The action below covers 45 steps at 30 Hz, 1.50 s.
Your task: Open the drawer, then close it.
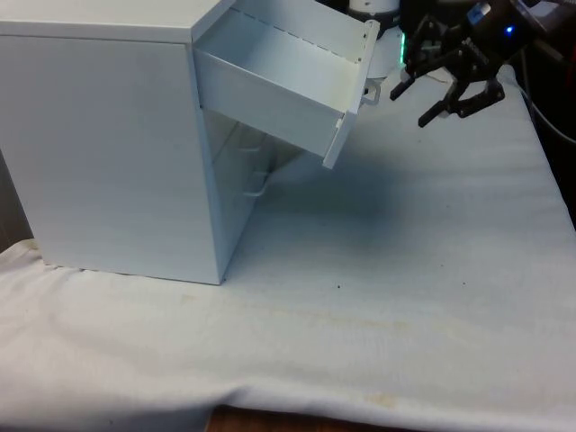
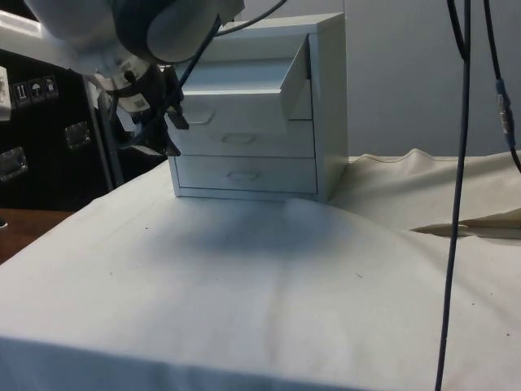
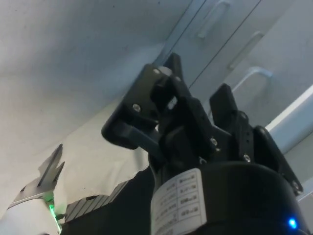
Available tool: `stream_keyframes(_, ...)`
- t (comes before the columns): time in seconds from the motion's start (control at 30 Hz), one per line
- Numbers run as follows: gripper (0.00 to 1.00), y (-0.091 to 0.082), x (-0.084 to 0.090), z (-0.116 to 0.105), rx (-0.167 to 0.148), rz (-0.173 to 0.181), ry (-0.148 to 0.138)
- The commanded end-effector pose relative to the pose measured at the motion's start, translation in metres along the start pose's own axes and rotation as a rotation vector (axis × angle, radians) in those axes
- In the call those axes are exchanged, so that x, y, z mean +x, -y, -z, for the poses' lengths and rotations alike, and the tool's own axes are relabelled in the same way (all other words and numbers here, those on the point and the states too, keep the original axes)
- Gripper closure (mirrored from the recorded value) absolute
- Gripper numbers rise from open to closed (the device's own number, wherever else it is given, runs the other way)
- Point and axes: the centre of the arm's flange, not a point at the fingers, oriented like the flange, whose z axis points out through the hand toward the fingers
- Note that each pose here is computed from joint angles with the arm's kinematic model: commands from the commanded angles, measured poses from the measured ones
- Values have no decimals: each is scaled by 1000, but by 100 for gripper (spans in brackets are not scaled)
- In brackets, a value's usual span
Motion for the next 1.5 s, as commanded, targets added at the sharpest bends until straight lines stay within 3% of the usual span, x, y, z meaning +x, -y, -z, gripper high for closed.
stream_keyframes(0.0, 54, -2, 0, 0, 4, 3, 0)
stream_keyframes(0.1, 64, -2, 0, 0, 3, 3, 0)
stream_keyframes(0.23, 87, -3, 0, 0, 2, 2, 0)
stream_keyframes(0.27, 97, -4, 1, -1, 2, 1, -1)
stream_keyframes(0.3, 100, -6, 1, -3, -1, -1, 2)
stream_keyframes(0.87, 100, -37, 9, -27, -38, -28, 23)
stream_keyframes(0.9, 100, -29, 8, -24, -33, -29, 27)
stream_keyframes(0.93, 100, -39, 9, -26, -38, -31, 23)
stream_keyframes(1.0, 100, -42, 10, -24, -38, -35, 22)
stream_keyframes(1.13, 100, -51, 11, -16, -29, -51, 16)
stream_keyframes(1.17, 100, -45, 11, -16, -23, -52, 19)
stream_keyframes(1.2, 100, -54, 12, -15, -27, -54, 15)
stream_keyframes(1.47, 100, -72, 14, -9, 3, -81, 13)
